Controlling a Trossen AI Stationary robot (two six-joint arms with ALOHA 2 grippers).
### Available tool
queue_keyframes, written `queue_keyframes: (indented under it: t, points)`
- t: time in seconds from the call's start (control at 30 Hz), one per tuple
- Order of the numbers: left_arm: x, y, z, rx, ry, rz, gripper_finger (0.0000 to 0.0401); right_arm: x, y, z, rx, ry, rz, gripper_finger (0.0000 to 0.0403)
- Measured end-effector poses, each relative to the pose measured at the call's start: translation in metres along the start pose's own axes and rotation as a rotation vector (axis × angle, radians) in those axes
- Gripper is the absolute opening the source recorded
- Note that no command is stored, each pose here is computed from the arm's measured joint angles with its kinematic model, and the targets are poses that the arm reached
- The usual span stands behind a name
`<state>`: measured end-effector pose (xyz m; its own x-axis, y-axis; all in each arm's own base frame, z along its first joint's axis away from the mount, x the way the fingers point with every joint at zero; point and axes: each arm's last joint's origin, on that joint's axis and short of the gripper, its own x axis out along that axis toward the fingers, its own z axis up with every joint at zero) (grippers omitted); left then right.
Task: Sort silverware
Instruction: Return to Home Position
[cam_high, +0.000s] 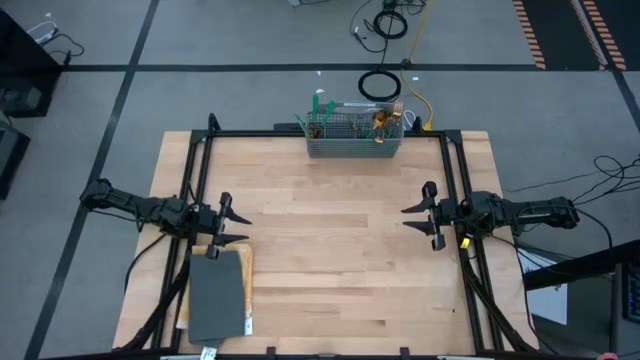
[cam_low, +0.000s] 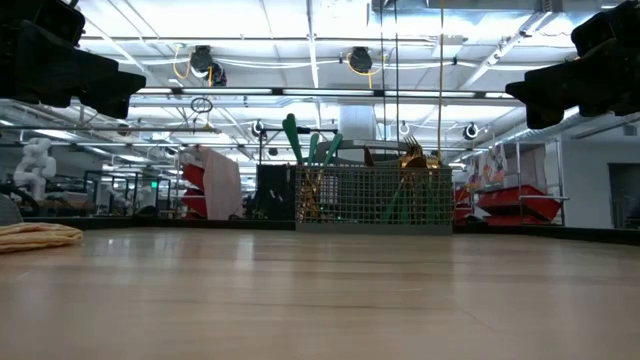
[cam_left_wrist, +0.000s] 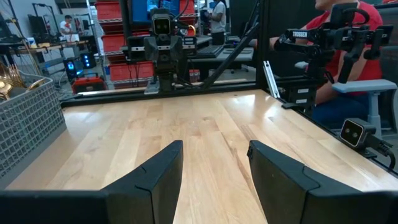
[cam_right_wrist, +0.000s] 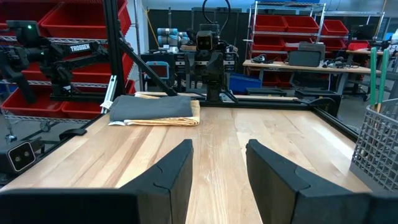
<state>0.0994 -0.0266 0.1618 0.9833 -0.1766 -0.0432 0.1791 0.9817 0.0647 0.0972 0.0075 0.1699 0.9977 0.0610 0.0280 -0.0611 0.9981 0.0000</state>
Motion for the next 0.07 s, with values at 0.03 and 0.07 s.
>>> queue_keyframes:
  t: [0.03, 0.07]
  points:
    - [0.0000, 0.0000, 0.0001, 0.000, 0.000, 0.000, 0.0190, 0.0000, 0.0000, 0.0000, 0.000, 0.000, 0.000, 0.0139]
    - [0.0000, 0.0000, 0.0001, 0.000, 0.000, 0.000, 0.0190, 0.0000, 0.0000, 0.0000, 0.000, 0.000, 0.000, 0.0139]
